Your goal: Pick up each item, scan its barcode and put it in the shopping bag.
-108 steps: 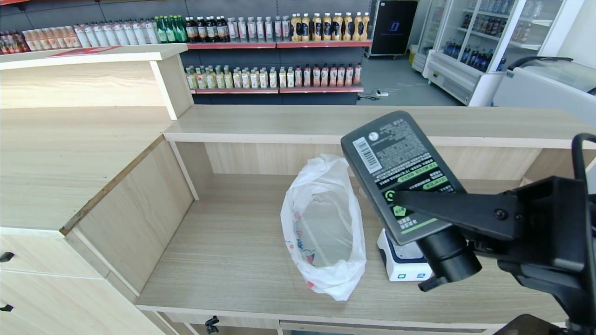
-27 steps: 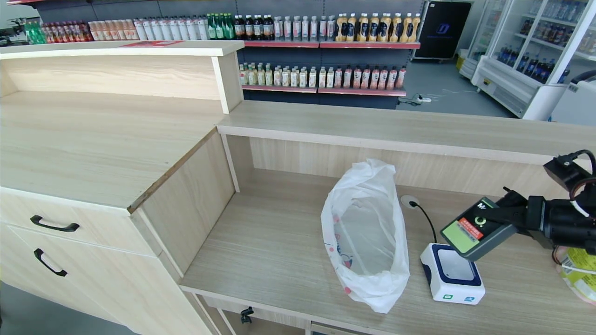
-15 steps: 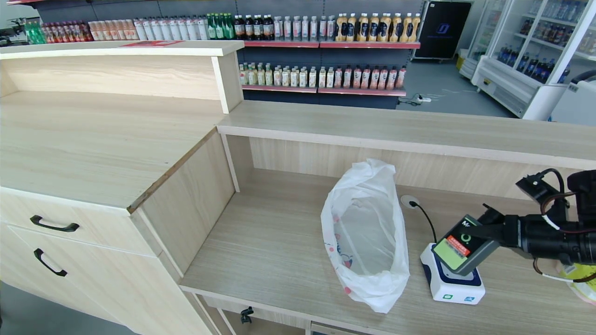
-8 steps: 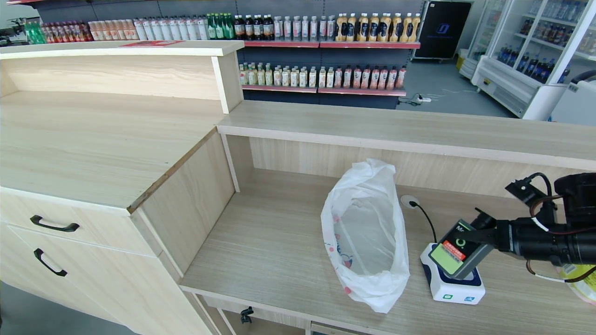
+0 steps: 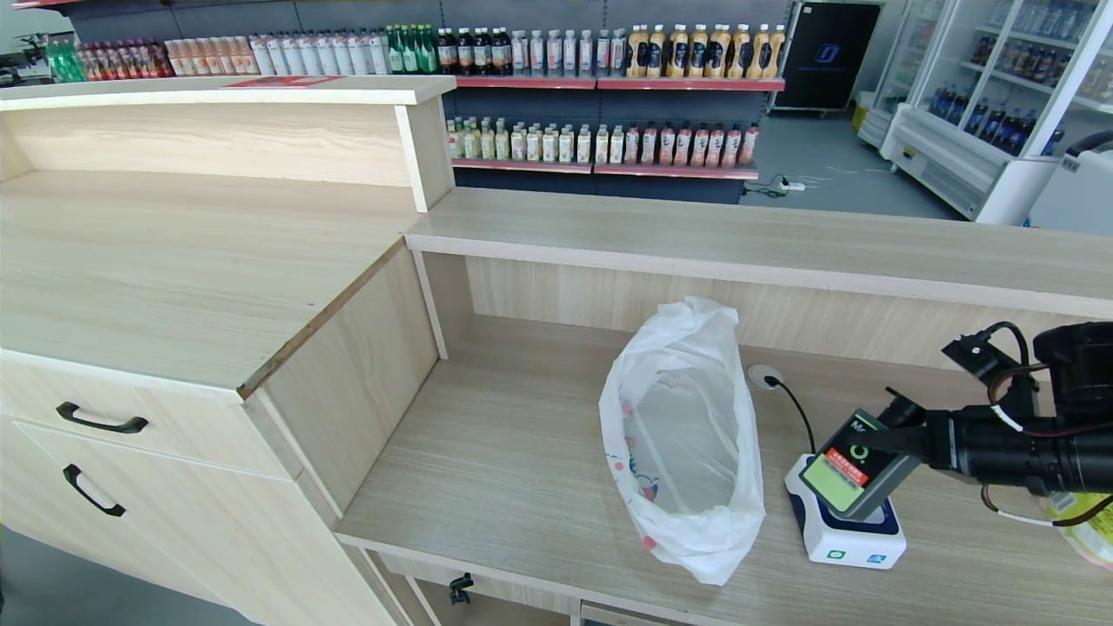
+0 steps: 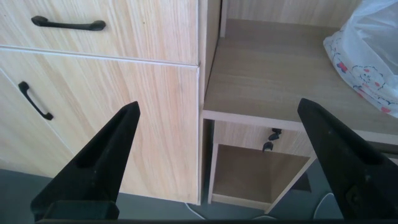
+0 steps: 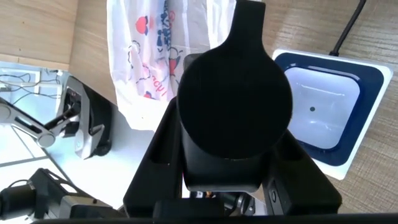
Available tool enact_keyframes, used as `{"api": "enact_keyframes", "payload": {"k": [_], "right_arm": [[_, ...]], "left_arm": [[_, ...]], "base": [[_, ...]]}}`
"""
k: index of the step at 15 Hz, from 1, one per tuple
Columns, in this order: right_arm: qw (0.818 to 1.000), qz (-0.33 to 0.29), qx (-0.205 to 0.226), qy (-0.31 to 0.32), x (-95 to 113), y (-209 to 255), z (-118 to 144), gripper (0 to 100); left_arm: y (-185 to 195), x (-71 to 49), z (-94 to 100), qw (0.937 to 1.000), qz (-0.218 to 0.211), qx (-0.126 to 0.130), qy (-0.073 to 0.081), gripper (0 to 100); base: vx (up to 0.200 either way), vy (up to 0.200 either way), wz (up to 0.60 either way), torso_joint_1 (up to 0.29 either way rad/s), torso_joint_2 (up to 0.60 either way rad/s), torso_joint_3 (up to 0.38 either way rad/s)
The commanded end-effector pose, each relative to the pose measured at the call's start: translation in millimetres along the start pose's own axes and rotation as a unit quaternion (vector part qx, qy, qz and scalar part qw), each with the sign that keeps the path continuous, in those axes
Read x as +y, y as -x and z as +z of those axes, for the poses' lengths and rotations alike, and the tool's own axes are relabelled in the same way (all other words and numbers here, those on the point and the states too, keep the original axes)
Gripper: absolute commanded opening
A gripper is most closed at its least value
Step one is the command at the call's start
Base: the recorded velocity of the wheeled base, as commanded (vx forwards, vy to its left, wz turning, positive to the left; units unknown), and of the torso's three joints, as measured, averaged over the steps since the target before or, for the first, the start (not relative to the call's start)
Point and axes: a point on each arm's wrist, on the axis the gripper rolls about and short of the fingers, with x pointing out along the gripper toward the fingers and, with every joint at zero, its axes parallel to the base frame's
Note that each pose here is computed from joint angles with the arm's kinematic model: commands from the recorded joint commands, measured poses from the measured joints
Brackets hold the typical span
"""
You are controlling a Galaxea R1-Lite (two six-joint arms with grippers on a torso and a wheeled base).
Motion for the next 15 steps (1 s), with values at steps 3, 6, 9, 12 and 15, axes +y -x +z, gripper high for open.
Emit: {"api": "enact_keyframes", "payload": {"k": [3, 6, 9, 12, 15], "right_arm": [[0.991, -0.024, -0.083, 0.102, 42.5, 53.4, 3.4, 0], [0.954, -0.199, -0.135, 0.177, 63.0, 94.1, -14.0, 0], [0.902, -0.38, -0.129, 0.16, 71.3, 104.2, -26.2, 0], [0.909, -0.343, -0.146, 0.186, 82.7, 98.2, -25.2, 0], [0.921, -0.282, -0.167, 0.209, 99.1, 80.3, -18.5, 0]], "left_arm": [[-0.1, 0.0, 0.0, 1.0, 0.0, 0.001, 0.0, 100], [-0.1, 0.0, 0.0, 1.0, 0.0, 0.001, 0.0, 100], [-0.1, 0.0, 0.0, 1.0, -0.001, 0.001, 0.0, 100], [-0.1, 0.0, 0.0, 1.0, -0.001, 0.001, 0.0, 100], [-0.1, 0.0, 0.0, 1.0, 0.0, 0.001, 0.0, 100]], "base": [[0.0, 0.0, 0.0, 0.0, 0.0, 0.0], [0.0, 0.0, 0.0, 0.0, 0.0, 0.0], [0.0, 0.0, 0.0, 0.0, 0.0, 0.0], [0.0, 0.0, 0.4, 0.002, 0.0, 0.003], [0.0, 0.0, 0.6, -0.001, 0.0, 0.004]]}}
